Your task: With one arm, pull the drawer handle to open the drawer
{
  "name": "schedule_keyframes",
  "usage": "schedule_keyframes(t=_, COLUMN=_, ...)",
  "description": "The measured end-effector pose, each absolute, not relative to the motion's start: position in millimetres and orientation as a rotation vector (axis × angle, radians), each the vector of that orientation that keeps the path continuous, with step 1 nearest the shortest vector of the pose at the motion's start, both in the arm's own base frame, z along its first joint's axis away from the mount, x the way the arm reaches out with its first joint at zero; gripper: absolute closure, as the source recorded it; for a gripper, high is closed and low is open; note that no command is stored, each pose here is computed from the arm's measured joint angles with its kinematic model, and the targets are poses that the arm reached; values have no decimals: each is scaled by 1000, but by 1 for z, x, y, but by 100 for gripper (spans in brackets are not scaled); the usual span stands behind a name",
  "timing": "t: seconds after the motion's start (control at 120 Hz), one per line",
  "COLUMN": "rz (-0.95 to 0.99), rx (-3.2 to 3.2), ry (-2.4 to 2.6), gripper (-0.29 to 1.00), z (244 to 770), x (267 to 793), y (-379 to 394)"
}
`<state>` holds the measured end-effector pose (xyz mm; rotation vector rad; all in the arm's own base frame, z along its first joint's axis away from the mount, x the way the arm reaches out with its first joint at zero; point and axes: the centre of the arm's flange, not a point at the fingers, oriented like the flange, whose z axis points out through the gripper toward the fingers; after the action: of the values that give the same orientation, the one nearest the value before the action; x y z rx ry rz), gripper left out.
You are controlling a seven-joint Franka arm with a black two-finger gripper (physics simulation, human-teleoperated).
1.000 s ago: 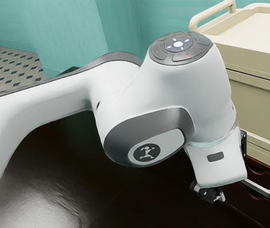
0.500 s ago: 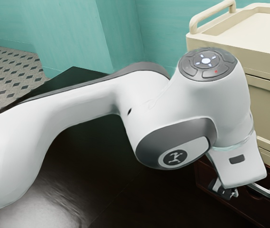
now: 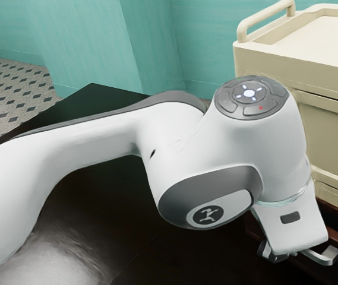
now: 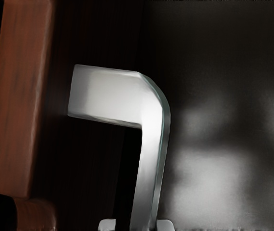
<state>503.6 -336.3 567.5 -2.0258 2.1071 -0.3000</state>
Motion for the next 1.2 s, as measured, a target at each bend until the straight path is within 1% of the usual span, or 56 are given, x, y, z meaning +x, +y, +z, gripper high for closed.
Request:
schedule_keyframes(t=0.3, rz=-285, rx=-1977, ry=2136, gripper=75, z=566, x=437, y=-327)
schedule_keyframes(t=0.533, rz=-321, rx=-1939, ry=2142, gripper=76, z=563, x=394, y=-315)
schedule_keyframes(t=0.692, rz=-357, rx=-1888, ry=2158, gripper=76, z=565, x=368, y=-321)
schedule_keyframes(t=1.067, rz=-381, rx=-1894, ry=2174, gripper=76, z=561, x=345, y=-323)
schedule_keyframes(t=1.2, rz=-385, rx=-1898, ry=2175, gripper=73, z=561, x=342, y=-323)
